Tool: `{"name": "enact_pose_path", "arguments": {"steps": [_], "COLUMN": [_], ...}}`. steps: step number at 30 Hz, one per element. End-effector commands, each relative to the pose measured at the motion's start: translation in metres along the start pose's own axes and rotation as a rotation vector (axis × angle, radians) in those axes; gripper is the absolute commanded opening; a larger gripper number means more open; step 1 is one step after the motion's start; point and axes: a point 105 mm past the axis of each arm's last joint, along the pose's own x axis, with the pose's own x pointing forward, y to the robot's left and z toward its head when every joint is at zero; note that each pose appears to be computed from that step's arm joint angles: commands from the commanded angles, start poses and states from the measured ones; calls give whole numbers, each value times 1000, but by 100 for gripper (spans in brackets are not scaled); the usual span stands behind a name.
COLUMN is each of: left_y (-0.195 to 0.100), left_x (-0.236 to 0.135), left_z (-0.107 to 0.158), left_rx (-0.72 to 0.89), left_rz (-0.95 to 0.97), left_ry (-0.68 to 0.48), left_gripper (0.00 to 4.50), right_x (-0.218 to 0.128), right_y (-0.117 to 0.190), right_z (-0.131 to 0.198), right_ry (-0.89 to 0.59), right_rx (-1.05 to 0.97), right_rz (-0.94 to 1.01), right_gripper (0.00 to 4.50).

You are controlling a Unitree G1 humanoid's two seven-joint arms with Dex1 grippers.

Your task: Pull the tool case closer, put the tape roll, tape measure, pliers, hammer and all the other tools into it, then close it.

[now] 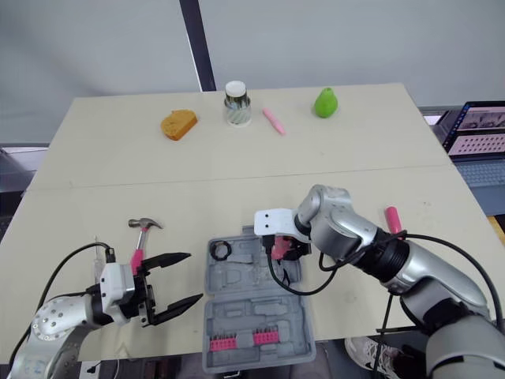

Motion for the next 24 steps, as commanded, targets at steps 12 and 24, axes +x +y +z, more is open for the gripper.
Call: {"name": "enact_pose_path", "arguments": {"steps": [12, 24], "left_y": [-4, -1], "left_x": [1, -1], "left_z": [7, 9], "left_rx": [13, 1], "left_rz": [3, 19], "left_ry": [-23, -68], "left_gripper": [450, 450], "right_x": [-29, -64], "right_y": [-3, 2], "right_z": [17, 0], "right_ry": [-45, -404], "right_rx": [-77, 91], "right_rz": [-29, -51], "right_gripper": [446, 423]}}
